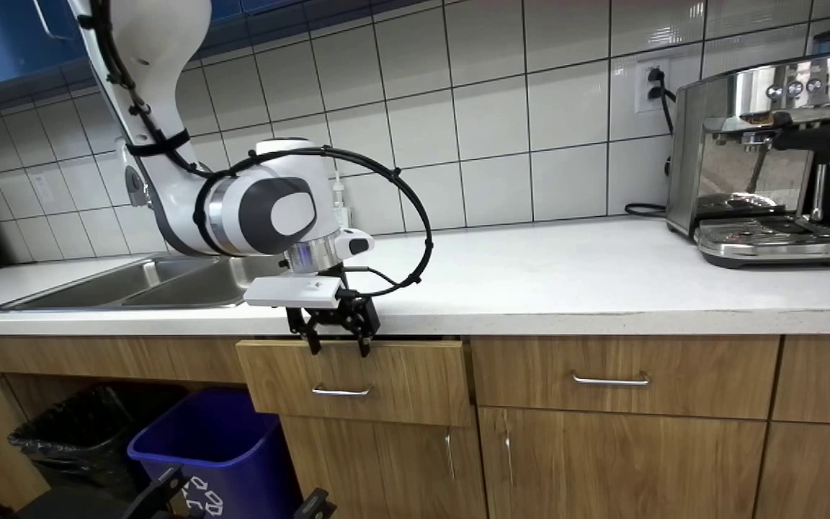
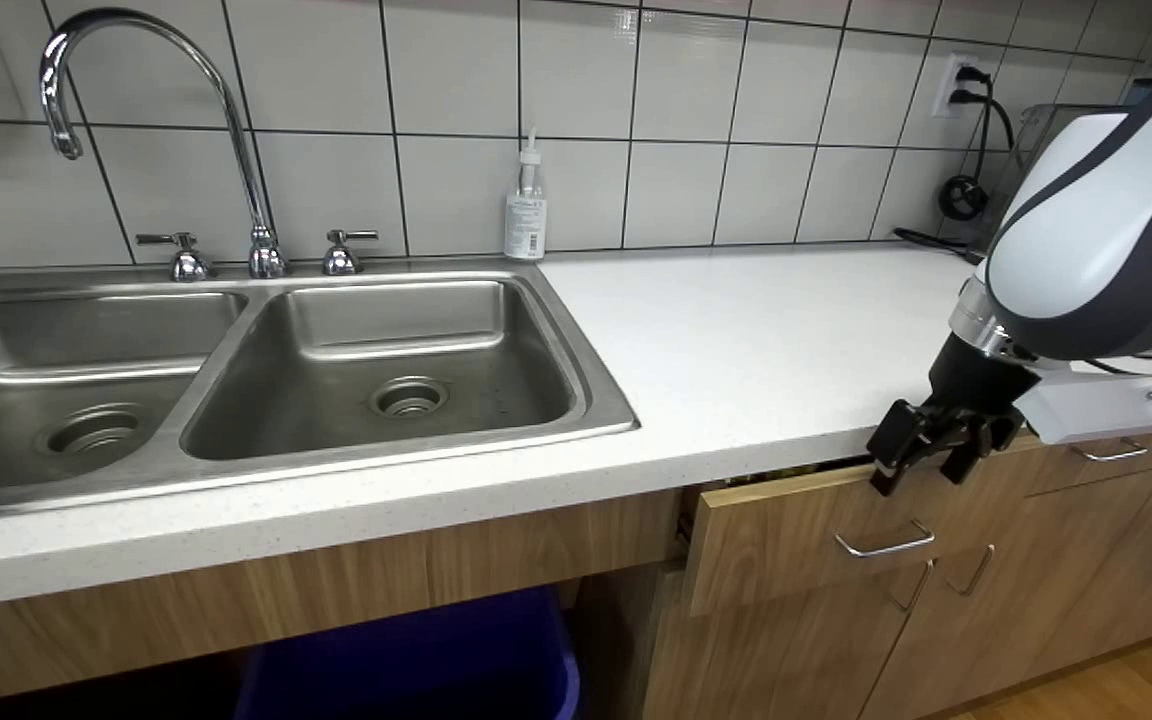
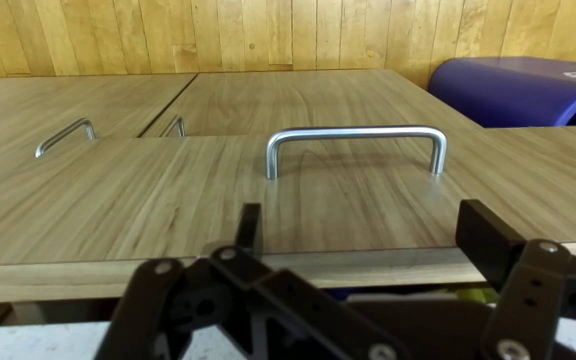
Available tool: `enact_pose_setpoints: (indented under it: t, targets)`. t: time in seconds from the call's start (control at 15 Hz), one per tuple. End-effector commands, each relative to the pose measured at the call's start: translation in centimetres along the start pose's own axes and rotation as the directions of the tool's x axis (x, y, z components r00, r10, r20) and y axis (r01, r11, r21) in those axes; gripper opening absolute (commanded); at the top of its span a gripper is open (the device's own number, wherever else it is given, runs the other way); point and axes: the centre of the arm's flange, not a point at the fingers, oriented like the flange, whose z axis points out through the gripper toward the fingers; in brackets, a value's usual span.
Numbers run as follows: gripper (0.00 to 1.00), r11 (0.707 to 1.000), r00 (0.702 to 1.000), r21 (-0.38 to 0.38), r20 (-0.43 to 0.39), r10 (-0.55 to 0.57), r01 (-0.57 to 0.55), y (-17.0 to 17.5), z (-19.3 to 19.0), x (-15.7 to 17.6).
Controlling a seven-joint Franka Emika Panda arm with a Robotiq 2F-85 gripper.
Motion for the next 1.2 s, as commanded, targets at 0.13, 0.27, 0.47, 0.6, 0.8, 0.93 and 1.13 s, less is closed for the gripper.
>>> enact_pose_setpoints:
  t: [0.13,0.27,0.47,0.6,0.8,0.93,1.13]
  targets:
    - [1.0,1.0,0.999,-0.017,-0.032,0.001,-0.001,0.1,-0.5,0.3]
    - [1.0,1.0,0.999,-0.014,-0.037,0.005,-0.006,0.2,-0.5,0.6]
    - [1.0,1.0,0.999,-0.008,-0.037,0.007,-0.007,0.4,-0.6,1.2]
    - [1.0,1.0,0.999,-0.012,-0.039,0.001,-0.001,0.3,-0.8,1.5]
    - [1.0,1.0,0.999,-0.017,-0.046,0.002,-0.002,0.4,-0.8,1.9]
    - [1.0,1.0,0.999,-0.02,-0.05,0.0,-0.001,0.5,-0.9,2.2]
    - [1.0,1.0,0.999,-0.022,-0.053,-0.001,0.0,0.6,-1.0,2.4]
